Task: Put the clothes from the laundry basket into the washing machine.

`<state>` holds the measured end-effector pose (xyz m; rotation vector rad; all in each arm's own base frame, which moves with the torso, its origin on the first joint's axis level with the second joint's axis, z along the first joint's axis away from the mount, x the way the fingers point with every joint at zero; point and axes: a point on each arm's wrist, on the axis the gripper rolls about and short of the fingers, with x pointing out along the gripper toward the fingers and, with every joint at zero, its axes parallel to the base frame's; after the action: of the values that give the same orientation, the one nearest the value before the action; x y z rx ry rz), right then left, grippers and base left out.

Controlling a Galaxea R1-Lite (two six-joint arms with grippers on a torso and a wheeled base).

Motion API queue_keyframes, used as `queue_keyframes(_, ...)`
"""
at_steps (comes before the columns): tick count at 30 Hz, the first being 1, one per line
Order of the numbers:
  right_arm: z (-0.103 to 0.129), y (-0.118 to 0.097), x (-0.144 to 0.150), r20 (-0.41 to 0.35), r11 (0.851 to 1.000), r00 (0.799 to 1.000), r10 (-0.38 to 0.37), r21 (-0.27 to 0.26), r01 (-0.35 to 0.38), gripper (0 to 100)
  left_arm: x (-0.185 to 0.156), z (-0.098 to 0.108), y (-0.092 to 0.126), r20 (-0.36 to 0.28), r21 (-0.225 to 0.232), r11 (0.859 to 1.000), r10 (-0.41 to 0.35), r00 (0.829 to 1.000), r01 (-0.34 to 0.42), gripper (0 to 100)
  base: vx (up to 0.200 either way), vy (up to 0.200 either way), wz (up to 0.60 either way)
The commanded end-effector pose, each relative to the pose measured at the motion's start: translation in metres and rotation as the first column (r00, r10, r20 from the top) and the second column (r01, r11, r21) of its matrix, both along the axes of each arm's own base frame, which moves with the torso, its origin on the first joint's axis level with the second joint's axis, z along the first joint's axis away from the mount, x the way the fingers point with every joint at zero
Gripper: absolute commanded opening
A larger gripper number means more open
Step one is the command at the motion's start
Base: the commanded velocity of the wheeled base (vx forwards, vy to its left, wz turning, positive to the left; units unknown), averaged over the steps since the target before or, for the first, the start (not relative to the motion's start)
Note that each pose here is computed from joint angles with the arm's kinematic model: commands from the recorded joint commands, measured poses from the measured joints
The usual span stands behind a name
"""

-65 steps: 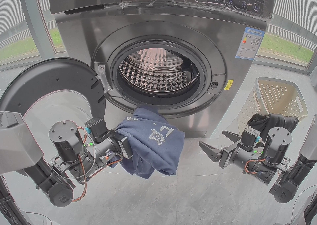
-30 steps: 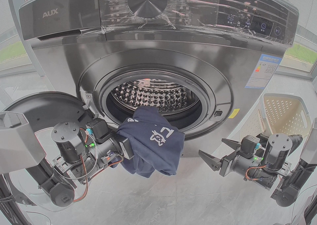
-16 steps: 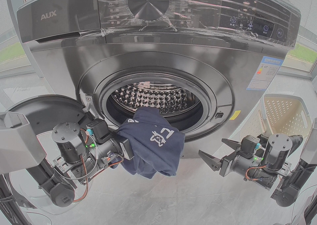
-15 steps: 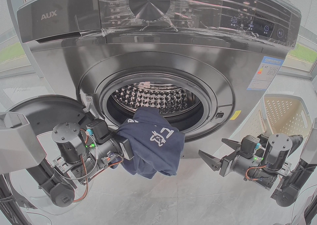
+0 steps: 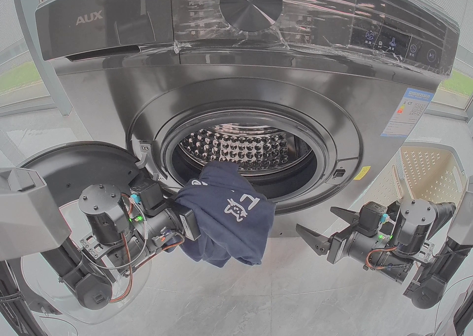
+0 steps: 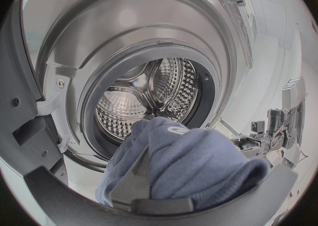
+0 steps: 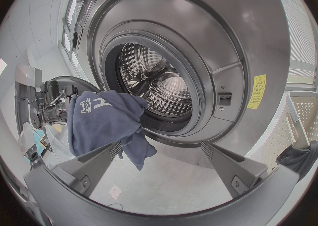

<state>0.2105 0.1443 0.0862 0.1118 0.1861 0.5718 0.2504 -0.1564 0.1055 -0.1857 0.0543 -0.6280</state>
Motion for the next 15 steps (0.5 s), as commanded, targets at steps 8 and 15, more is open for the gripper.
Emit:
queue_keyframes(8,-0.0009,0.0004,0.0004,-0.002,1.000,1.000,0.000,-0.002,0.000,100,0.0002,-0.0010,-0.0005,0.002,-0.001,1.000,-0.001,1.000,0.001,0,0.000,0.000,0.00)
queue_keyframes(15,0.0006,0.0004,-0.0003,0.003,1.000,1.000,0.002,0.002,-0.002,100,-0.0071,-0.0033,-0.0097,-0.006,0.006,1.000,-0.018,1.000,0.018,0,0.000,0.000,0.00)
